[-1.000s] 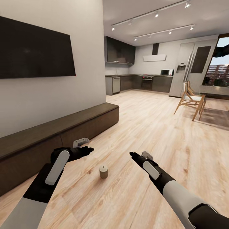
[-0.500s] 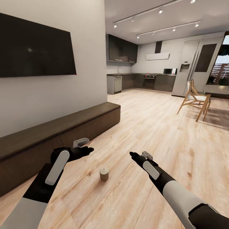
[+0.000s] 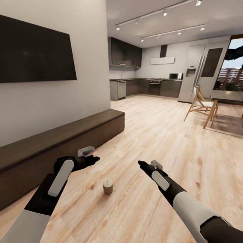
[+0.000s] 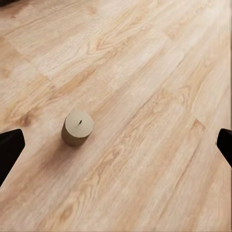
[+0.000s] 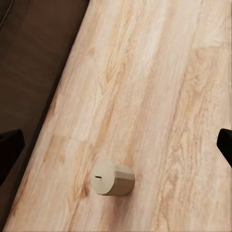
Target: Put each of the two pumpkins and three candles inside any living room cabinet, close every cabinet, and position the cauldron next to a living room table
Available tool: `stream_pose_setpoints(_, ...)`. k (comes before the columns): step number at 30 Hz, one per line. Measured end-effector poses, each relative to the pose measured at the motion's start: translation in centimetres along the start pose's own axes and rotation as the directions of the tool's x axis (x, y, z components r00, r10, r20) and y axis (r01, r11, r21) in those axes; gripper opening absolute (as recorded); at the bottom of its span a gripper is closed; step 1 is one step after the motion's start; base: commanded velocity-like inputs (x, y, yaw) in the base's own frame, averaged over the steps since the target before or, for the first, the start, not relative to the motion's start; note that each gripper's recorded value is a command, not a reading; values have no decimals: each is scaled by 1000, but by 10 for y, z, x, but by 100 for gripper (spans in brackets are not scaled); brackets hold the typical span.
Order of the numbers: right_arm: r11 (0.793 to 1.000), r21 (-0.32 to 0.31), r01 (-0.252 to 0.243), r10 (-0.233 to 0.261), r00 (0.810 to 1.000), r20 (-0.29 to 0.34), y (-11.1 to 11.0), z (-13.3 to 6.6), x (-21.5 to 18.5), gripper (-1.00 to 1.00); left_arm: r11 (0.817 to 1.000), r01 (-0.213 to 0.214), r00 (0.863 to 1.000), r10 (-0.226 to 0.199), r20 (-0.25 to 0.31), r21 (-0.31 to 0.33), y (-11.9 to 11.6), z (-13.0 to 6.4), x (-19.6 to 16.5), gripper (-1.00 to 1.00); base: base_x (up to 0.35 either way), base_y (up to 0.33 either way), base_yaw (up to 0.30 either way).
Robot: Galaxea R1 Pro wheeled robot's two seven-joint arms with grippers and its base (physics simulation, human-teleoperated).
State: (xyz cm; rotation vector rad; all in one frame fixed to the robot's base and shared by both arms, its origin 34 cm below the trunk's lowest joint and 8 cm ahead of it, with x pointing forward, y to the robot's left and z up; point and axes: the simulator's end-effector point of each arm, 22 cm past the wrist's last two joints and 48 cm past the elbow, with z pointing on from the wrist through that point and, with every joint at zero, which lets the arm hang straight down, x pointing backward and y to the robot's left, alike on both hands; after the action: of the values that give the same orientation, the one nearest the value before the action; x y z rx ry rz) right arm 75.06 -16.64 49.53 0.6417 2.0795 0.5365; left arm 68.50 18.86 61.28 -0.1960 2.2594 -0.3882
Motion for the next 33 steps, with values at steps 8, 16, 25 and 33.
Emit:
stream_pose_setpoints(8,1000,-2,0,0,1000,5,2,-1,-2,100,1000,-1,1000,1,3,1,-1,-2,-1,100,0,0,-264)
stream_pose_setpoints(16,1000,-4,1,-1,1000,6,2,-2,-3,100,1000,-1,1000,1,5,1,-1,-2,-2,100,0,0,-66)
stream_pose_setpoints(25,1000,-5,2,-2,1000,6,3,-2,-2,100,1000,-1,1000,1,5,1,-1,-2,-2,100,0,0,-1)
stream_pose_setpoints(33,1000,-5,2,-2,1000,6,3,-2,-3,100,1000,-2,1000,2,5,1,-1,-3,-2,100,86,28,-126)
